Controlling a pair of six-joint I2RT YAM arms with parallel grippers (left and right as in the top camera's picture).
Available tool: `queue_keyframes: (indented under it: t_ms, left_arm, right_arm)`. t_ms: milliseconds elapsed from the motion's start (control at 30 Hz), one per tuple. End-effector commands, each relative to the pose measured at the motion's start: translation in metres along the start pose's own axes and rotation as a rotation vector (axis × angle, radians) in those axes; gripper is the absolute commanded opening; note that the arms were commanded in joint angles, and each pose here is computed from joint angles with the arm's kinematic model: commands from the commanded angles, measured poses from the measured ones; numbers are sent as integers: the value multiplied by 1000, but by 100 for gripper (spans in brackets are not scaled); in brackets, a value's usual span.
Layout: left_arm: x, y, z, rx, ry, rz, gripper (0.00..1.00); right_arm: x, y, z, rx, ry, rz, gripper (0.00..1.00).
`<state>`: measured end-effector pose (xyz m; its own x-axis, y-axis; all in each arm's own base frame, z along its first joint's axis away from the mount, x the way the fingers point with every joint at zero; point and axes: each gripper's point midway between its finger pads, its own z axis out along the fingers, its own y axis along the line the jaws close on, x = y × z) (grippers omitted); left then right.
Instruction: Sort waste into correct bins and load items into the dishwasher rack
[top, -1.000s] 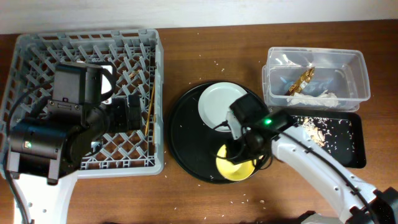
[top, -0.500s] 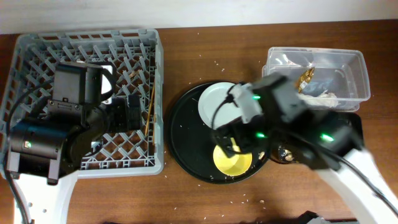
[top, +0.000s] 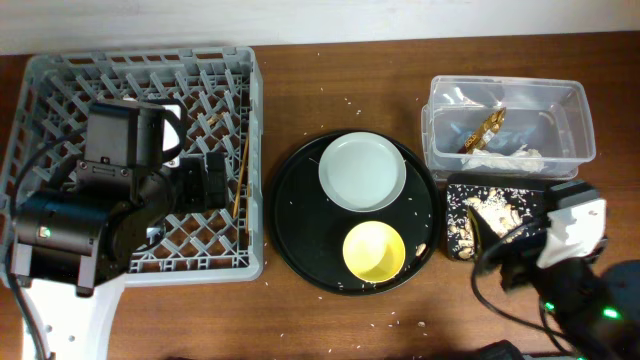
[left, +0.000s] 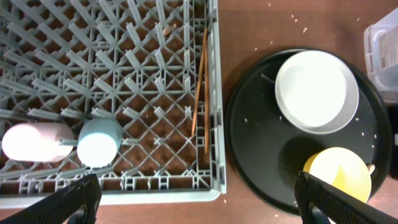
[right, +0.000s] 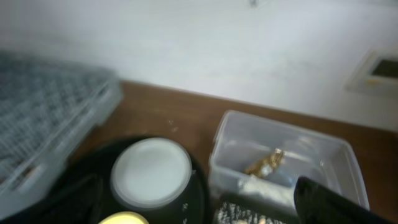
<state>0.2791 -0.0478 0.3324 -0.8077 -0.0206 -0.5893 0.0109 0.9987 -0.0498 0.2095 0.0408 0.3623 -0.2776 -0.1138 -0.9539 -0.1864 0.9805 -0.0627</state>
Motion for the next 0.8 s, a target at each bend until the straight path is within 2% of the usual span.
queue_keyframes:
  t_ms: [0,133,300,367,467,767]
  left_arm:
    - [0,2,-4,-5,-13,1,99]
    - [0,2,-4,-5,-13,1,99]
    - [0,2,-4,-5,-13,1,99]
    - [0,2,-4,-5,-13,1,99]
    - [0,2,-4,-5,-13,1,99]
    - [0,2,-4,-5,-13,1,99]
  right_arm:
    - [69,-11,29,51,43,28,98]
    - [143,-18,54,89,29,56,98]
    - [194,-14,74,73,-42,60,98]
    - [202,-14,82,76,-85,55,98]
    - [190,-17,87,86,-179,45,98]
    - [188,-17,90,89,-225,39,98]
